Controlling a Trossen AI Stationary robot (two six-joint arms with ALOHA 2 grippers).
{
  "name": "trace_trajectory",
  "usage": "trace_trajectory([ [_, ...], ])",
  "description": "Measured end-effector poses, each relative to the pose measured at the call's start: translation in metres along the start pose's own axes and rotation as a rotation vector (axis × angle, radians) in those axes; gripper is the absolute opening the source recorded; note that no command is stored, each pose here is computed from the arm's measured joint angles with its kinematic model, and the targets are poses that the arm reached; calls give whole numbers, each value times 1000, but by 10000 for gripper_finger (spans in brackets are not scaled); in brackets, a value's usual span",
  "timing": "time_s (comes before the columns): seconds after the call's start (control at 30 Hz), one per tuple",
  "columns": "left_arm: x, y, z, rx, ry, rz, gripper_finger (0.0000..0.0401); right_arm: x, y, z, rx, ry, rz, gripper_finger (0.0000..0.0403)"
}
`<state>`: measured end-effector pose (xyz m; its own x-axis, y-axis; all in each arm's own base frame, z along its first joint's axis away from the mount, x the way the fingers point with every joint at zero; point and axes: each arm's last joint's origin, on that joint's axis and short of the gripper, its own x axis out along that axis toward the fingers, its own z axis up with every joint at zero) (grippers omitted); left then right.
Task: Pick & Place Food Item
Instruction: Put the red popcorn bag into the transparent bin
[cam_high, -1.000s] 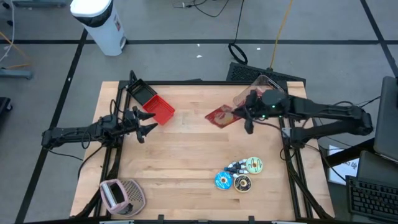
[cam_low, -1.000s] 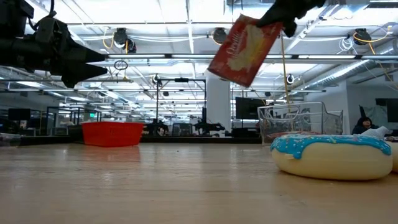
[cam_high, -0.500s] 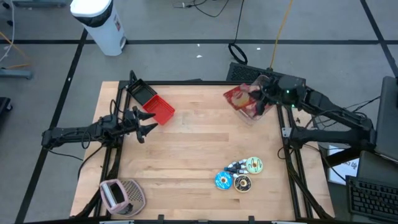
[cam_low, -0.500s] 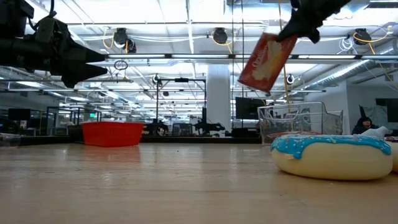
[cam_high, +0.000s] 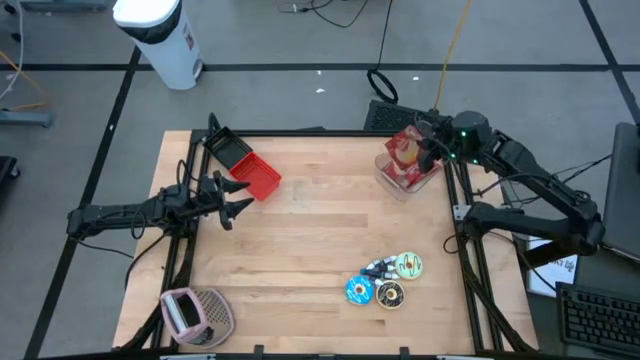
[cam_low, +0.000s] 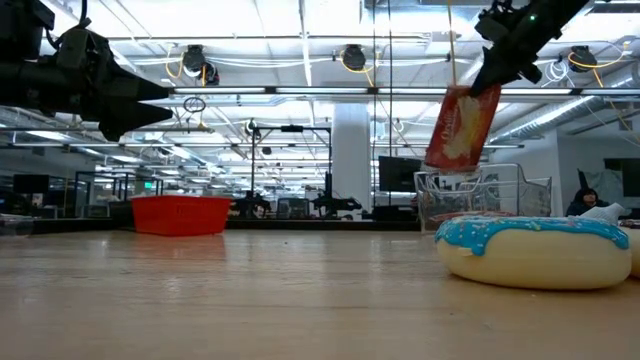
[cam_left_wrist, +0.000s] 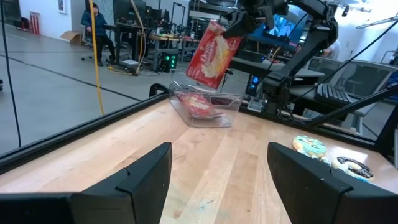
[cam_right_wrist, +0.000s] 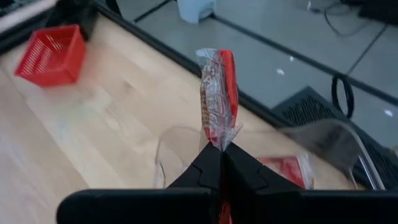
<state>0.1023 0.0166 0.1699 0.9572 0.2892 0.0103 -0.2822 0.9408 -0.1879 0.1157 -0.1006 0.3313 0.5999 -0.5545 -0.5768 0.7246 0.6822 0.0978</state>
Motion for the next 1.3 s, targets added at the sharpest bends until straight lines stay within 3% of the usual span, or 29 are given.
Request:
trace_trajectory([
  [0.27, 0, 0, 0, 0, 0, 0, 267, 1, -6, -13, 41, 144, -37, 0],
  [0.4, 0, 0, 0, 0, 0, 0, 267, 4, -4, -14, 52, 177, 30, 0],
  [0.7, 0, 0, 0, 0, 0, 0, 267, 34, -5, -25, 53, 280, 20, 0],
  [1.3, 0, 0, 0, 0, 0, 0, 267, 41, -7, -21, 4, 247, -55, 14],
])
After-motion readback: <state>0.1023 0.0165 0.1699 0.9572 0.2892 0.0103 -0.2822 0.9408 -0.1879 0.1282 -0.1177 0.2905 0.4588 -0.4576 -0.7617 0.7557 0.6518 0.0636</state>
